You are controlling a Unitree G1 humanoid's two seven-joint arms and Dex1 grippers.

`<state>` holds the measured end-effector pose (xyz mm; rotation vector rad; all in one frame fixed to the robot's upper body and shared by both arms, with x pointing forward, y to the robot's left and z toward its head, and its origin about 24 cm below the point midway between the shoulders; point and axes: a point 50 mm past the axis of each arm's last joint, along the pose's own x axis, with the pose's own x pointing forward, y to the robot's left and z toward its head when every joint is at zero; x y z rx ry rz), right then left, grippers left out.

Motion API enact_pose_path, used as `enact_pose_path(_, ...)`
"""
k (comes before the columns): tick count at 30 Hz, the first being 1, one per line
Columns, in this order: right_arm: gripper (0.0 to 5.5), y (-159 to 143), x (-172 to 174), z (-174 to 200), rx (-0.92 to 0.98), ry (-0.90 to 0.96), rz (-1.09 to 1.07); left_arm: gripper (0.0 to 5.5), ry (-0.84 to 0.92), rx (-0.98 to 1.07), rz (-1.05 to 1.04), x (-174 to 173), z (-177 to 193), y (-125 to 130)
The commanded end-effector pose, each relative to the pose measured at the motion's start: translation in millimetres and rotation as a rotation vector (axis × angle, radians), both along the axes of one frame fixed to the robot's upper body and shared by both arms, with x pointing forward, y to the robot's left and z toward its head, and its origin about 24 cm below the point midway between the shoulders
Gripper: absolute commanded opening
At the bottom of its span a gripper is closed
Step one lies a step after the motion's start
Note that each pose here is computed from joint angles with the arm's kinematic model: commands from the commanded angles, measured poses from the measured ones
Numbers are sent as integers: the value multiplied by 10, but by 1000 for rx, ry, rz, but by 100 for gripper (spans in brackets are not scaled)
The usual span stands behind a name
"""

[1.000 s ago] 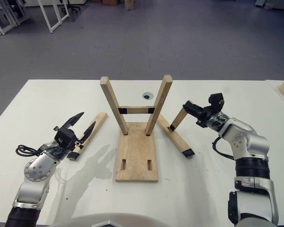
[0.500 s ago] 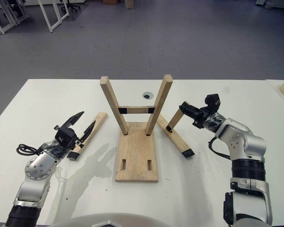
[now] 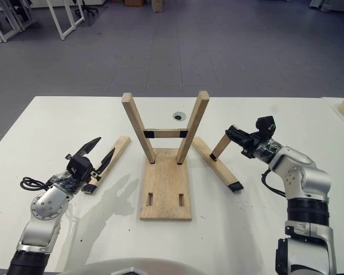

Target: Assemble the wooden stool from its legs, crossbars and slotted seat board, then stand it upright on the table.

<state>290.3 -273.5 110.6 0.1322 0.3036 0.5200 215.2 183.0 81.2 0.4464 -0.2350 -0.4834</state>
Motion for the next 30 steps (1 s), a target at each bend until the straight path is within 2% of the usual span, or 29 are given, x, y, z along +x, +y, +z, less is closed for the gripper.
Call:
enact_pose_path(1,43,-30,-108,-42,-179,36,-25,245,-1,9,14,-17,7,-3)
enact_pose_path(8,43,-58,-64,-43,-308,91,-97,245,-3,3,25,-16,-2,-26)
enact_pose_path(17,43,-53,-14,32,-278,22,-191,245,-25,-27,34,6,15,-10)
enact_pose_path(24,43,23,33,247,-245,-46,-192,376,-29,-19,32,17,-11,10)
enact_pose_path(25,80,38,36,295,-247,-51,-193,389,-27,-20,34,21,-16,16)
enact_pose_path(30,174,93,78,643,-254,-113,-210,396,-19,-22,47,10,-40,50)
